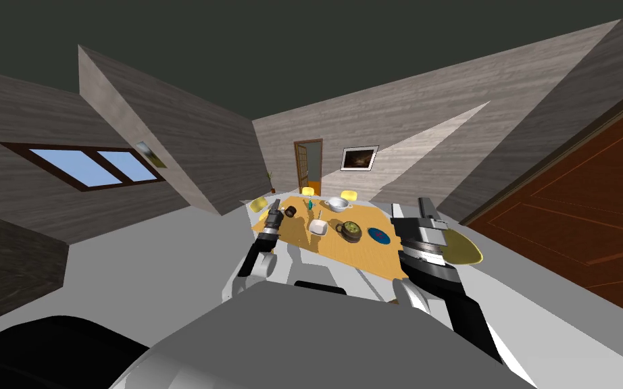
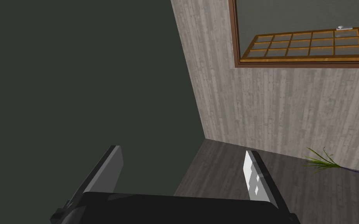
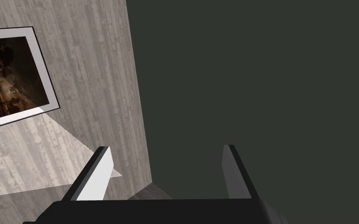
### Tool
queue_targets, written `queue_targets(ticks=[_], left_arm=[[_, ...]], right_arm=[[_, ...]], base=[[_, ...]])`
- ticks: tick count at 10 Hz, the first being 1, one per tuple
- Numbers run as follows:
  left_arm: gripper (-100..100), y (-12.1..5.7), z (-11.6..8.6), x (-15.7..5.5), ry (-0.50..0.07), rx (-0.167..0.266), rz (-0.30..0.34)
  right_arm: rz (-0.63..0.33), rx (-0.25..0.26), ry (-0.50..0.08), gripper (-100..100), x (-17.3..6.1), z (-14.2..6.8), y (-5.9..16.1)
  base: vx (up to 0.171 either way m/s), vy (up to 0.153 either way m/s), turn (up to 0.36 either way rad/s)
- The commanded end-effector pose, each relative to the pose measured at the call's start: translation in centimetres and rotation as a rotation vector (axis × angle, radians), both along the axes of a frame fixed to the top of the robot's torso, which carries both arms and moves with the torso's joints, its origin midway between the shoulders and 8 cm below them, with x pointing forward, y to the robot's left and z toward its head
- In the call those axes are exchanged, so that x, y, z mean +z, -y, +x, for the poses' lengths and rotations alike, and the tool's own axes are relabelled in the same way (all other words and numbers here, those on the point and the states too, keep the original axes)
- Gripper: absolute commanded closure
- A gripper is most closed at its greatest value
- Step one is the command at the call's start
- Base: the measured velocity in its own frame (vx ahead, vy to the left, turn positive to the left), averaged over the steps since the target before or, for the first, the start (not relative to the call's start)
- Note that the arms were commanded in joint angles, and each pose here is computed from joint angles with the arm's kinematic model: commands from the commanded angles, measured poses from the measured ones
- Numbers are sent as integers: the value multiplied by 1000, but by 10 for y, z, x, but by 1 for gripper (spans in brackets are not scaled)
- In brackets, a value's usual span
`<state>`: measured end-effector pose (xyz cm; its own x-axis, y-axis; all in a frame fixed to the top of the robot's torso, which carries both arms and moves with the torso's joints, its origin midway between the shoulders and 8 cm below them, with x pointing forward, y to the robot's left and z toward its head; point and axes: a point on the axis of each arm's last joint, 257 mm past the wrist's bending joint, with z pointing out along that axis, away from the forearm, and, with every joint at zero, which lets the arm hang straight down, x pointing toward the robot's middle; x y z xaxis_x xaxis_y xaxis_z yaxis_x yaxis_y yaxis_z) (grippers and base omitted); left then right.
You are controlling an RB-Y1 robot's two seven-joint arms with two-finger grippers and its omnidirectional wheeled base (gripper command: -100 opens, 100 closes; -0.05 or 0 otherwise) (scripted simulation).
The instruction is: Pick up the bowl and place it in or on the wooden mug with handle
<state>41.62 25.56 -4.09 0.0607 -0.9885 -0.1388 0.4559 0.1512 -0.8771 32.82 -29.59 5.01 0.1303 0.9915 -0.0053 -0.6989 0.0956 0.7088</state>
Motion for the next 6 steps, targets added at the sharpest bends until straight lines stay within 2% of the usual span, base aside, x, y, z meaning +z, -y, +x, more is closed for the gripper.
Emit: queue_targets(ticks=[1,2,5,6], left_arm=[[-100,5,17,-19,-59,-22,3],[-100,5,18,-22,-65,-21,3],[-100,15,47,-63,-179,-55,1],[-100,14,49,-69,-191,-53,1]], right_arm=[[0,0,0,0,0,0,0],[0,0,0,0,0,0,0],[0,0,0,0,0,0,0],[0,0,0,0,0,0,0]], base=[[-30,-97,-32],[-23,-67,-10],[-25,-73,-36],[-15,-68,-14]])
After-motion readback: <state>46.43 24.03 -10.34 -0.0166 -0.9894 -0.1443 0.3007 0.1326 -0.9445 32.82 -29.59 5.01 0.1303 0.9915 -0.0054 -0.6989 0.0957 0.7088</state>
